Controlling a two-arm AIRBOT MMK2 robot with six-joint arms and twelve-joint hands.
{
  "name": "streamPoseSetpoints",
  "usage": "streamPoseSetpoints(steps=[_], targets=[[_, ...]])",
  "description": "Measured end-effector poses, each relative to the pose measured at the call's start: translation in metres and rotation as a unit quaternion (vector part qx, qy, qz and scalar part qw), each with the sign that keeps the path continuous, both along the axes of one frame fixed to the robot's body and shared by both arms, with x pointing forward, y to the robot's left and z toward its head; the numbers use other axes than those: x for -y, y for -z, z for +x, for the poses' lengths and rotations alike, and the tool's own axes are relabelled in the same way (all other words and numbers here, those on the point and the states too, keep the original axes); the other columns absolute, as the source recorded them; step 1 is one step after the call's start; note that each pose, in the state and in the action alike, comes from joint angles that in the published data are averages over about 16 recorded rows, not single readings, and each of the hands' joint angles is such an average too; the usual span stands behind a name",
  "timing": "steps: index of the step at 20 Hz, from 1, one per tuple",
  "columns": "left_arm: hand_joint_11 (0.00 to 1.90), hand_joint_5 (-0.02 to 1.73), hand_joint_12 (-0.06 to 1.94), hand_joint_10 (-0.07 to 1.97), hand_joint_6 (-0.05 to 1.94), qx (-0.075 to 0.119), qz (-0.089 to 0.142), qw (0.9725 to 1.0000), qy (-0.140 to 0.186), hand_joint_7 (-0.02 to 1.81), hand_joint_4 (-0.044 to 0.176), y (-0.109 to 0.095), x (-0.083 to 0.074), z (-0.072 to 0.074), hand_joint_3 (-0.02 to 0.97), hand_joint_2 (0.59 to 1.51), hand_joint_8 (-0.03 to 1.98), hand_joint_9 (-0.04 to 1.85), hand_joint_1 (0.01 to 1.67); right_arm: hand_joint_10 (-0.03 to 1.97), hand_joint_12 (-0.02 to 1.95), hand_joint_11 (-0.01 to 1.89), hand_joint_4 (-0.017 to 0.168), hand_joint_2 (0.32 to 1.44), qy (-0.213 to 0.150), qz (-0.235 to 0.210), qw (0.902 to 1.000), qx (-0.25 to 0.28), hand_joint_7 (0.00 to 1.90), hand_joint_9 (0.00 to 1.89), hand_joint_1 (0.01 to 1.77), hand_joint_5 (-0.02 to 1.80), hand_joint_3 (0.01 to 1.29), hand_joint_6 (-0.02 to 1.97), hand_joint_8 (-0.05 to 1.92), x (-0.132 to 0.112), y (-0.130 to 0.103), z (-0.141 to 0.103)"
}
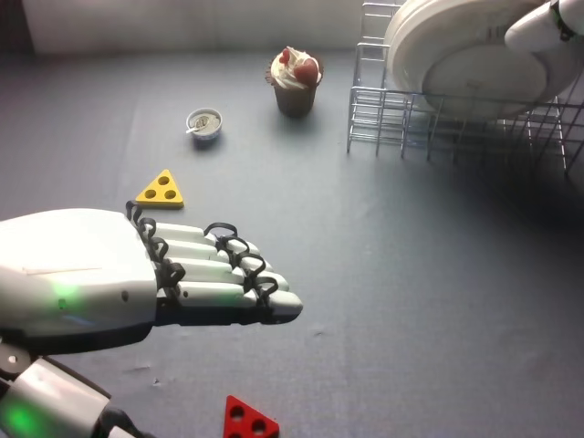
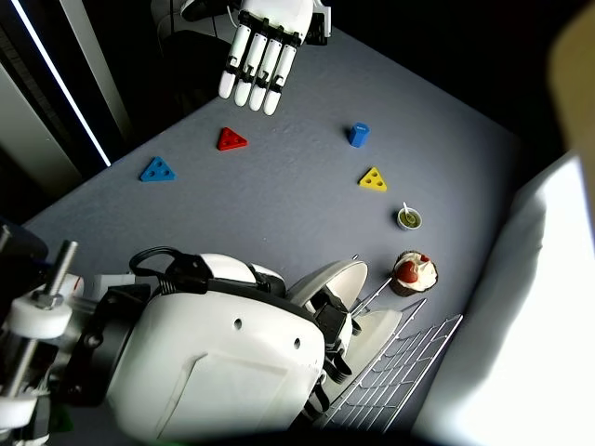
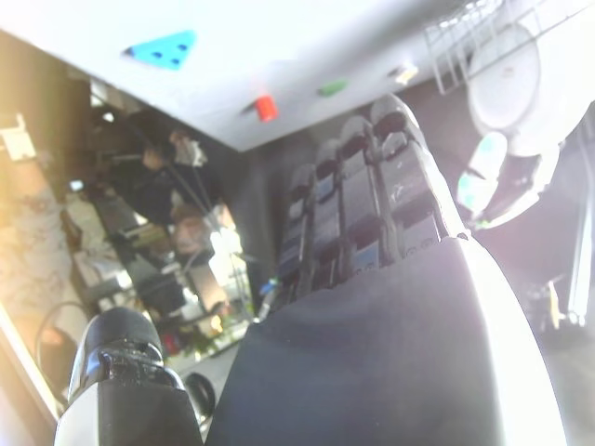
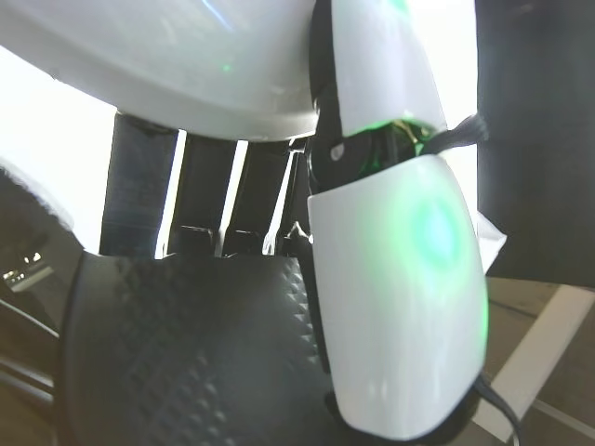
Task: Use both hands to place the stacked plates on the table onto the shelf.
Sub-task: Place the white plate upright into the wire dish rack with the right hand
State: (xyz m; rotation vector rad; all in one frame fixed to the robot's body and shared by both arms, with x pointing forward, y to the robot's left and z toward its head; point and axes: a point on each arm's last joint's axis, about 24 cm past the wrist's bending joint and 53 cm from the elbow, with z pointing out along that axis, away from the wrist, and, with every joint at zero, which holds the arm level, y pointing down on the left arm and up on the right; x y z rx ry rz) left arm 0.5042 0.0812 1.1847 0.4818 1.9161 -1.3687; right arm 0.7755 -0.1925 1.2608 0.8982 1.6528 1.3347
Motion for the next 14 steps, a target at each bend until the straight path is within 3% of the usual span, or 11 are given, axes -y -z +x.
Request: streamPoseSetpoints(steps=[3, 14], targets=[[0.18, 0.14, 0.02, 0.00, 0.01, 0.000, -0.001, 1.0000, 0.002, 0.17, -0.002, -0.0006, 0.0014, -0.0016, -0.007, 0.962, 0.00, 0.18, 0.10, 0.35, 0.24, 1.23, -0.005, 1.00, 0.002, -0.001, 1.0000, -0.002, 1.14, 1.16, 1.37, 0.95, 0.01, 0.79, 0.36, 0.0005, 0.0030, 0.0017], [0.17, 0.13, 0.02, 0.00, 0.01, -0.002, -0.002, 1.0000, 0.009, 0.16, -0.002, -0.0002, 0.0056, -0.0074, -0.007, 0.961, 0.00, 0.17, 0.10, 0.02, 0.12, 1.13, -0.004, 1.02, 0.006, 0.004, 1.0000, -0.002, 0.92, 1.00, 1.15, 0.82, 0.02, 0.28, 0.05, 0.0012, 0.0059, 0.0046]])
